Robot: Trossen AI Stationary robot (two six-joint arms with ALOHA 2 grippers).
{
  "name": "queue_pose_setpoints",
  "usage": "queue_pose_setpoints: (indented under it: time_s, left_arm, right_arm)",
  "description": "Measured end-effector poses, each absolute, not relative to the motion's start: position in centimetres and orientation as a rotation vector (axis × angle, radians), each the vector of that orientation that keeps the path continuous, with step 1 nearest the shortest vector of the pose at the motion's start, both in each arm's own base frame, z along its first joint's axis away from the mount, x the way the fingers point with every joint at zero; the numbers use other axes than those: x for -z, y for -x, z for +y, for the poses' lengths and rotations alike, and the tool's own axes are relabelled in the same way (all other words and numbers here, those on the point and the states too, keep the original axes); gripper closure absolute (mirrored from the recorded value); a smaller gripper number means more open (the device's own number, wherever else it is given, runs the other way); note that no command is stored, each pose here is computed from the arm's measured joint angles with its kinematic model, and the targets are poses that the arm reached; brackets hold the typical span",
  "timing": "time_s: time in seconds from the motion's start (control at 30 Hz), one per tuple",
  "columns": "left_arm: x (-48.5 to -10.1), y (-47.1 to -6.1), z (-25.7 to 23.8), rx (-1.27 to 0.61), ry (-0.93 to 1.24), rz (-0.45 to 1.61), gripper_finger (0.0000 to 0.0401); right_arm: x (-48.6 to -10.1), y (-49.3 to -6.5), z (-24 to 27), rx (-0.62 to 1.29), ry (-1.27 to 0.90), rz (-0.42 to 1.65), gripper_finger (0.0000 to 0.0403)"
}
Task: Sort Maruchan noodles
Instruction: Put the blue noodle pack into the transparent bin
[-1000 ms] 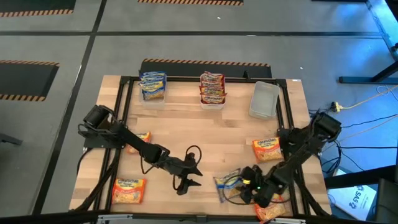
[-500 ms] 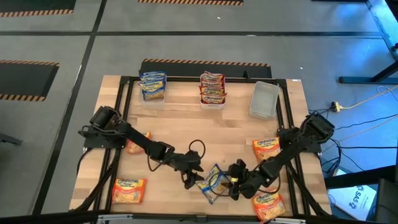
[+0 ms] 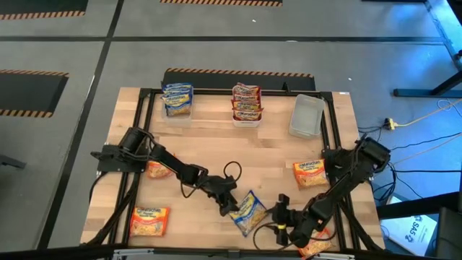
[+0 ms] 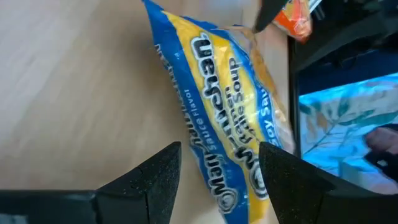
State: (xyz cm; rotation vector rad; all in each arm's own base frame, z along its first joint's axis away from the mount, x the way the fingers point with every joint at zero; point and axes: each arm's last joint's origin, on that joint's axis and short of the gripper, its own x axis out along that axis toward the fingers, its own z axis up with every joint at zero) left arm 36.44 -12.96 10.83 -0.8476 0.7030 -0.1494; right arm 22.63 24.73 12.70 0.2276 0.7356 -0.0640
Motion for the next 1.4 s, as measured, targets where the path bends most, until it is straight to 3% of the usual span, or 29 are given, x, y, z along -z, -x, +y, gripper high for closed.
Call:
queue_pose_setpoints:
  time_s: [0.3,0.67,0.83,1.13,1.4]
  left_arm:
    - [-10.7,-36.6,-13.0,0.134,0.853,0.677,0.0174]
    - [-10.7,-36.5,-13.3,0.153,0.893,0.697,0.0171]
    - [-10.1,-36.1,-13.0,0.032,0.909,0.756,0.0172]
    - [-10.8,-35.3,-13.4,0.085,1.039,0.895,0.0172]
    - [-10.0,-35.5,-14.0,0.057,1.075,0.872,0.0172]
  right_arm:
    - [-10.5,-24.4,23.8,0.097,-0.163,0.749,0.0162]
    - [-10.5,-25.0,23.2,0.128,-0.146,0.730,0.0162]
    - [-10.6,-25.2,23.1,0.128,-0.161,0.722,0.0162]
    - [-11.5,-25.7,23.7,0.105,-0.159,0.755,0.0162]
    - [-12.3,-26.3,24.0,0.113,-0.116,0.705,0.0162]
